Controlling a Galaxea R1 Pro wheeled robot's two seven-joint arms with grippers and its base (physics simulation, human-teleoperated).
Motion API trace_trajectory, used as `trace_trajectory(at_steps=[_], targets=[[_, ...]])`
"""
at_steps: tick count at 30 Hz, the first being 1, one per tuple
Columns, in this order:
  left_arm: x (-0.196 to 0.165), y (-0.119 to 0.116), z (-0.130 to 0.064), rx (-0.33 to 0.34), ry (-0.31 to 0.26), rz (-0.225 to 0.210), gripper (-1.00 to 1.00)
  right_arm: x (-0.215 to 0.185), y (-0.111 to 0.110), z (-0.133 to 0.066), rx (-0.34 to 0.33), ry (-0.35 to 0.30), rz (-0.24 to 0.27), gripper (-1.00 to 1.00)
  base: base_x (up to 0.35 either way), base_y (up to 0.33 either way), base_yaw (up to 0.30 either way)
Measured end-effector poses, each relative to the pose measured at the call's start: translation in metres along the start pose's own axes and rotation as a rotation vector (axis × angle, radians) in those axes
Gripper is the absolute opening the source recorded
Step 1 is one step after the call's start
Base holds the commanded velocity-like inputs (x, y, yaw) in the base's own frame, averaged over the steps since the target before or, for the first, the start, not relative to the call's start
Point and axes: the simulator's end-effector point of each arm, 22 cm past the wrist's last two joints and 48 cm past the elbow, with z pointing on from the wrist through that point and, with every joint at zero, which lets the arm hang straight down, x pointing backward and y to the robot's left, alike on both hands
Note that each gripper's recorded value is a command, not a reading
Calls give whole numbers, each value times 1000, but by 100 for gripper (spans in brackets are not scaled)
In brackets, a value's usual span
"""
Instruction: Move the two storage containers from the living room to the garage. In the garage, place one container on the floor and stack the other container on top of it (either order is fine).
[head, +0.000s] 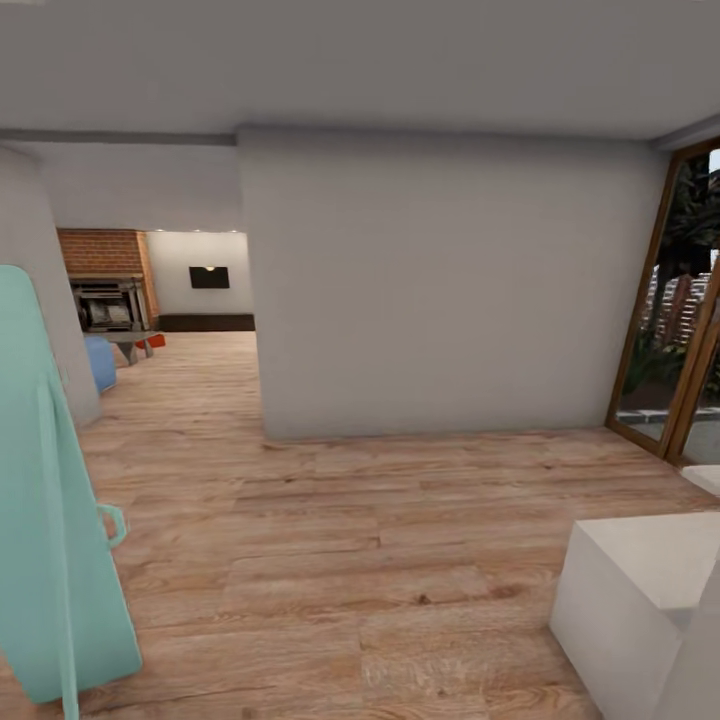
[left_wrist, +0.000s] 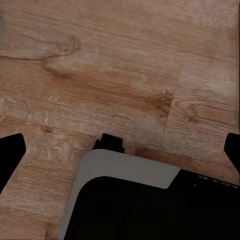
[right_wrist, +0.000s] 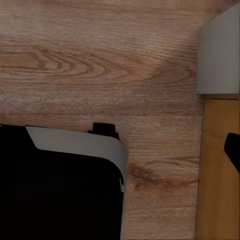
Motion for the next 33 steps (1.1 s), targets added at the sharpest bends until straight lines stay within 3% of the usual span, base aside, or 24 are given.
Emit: trace_trajectory(at_steps=[26,33], targets=[[0,0,0,1,-1,1,100,0,0,0,0,0,0,100,324,0,1],[0,0,0,0,-1,0,100,-1,-1,0,1,-2,2,100,324,0,215]])
